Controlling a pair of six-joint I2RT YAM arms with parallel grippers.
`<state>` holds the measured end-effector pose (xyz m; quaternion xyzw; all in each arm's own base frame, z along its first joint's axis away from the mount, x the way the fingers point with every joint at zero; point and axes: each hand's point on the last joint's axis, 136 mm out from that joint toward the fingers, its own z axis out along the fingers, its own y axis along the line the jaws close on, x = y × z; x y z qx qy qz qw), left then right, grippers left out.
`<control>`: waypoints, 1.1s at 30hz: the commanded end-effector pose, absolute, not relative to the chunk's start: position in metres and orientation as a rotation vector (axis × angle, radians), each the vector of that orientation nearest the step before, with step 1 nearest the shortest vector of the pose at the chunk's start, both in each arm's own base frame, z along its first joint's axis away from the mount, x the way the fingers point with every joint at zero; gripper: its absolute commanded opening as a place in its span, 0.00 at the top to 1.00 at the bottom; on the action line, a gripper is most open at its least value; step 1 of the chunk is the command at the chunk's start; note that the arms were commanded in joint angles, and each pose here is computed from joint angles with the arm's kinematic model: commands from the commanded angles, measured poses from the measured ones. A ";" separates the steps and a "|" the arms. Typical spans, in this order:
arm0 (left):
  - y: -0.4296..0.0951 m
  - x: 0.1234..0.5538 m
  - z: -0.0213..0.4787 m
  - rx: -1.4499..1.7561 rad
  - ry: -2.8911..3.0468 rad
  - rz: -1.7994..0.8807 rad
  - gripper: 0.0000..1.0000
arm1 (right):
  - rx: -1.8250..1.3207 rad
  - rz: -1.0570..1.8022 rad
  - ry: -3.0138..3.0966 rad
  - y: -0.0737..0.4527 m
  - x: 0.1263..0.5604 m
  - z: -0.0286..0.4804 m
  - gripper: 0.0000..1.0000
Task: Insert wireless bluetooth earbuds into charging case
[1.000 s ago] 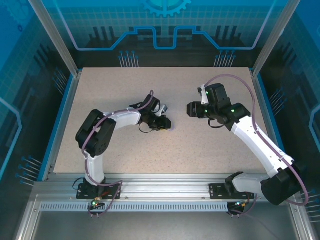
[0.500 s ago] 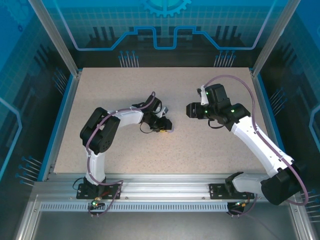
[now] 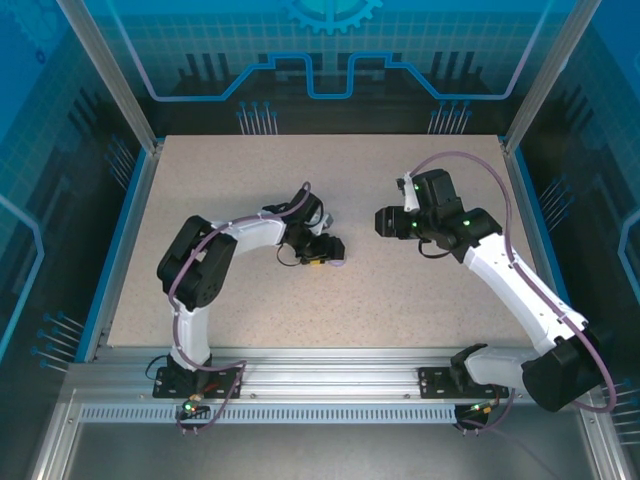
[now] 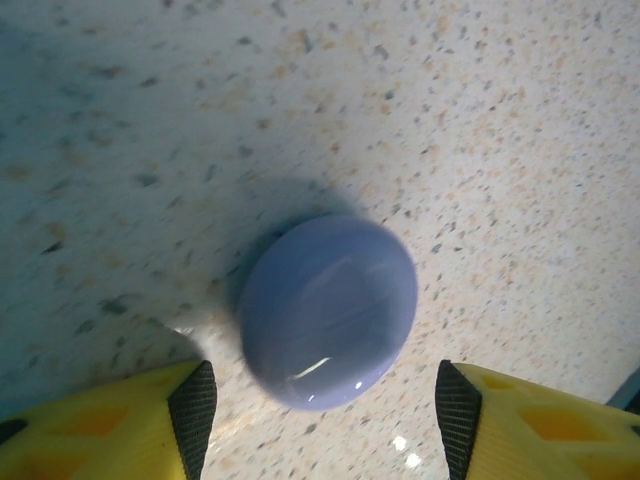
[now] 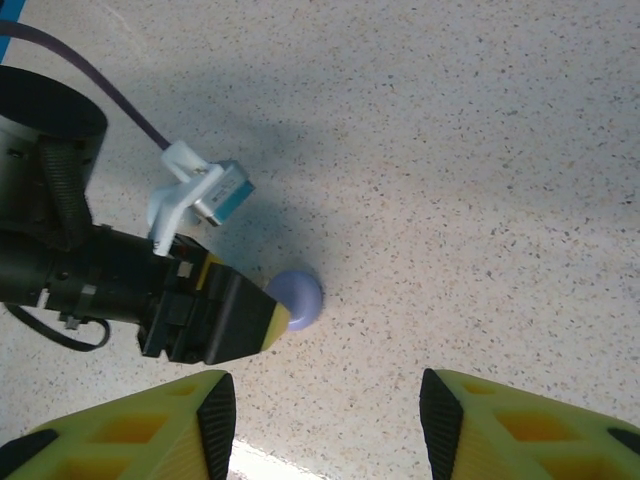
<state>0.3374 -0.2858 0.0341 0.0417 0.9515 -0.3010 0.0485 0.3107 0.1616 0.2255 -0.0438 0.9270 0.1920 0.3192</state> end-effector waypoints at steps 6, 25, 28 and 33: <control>-0.237 0.344 0.107 0.143 2.753 -0.717 0.35 | -0.079 0.334 2.426 0.124 0.309 0.216 0.45; -0.105 0.349 0.158 -0.044 2.495 -0.380 0.27 | 0.193 -0.099 2.386 0.001 0.312 0.151 0.37; -0.077 0.353 0.153 -0.095 2.458 -0.227 0.26 | 0.129 -0.123 2.331 -0.003 0.320 0.143 0.36; -0.037 0.356 0.138 -0.144 2.391 0.028 0.22 | 0.025 -0.087 2.215 0.002 0.332 0.135 0.33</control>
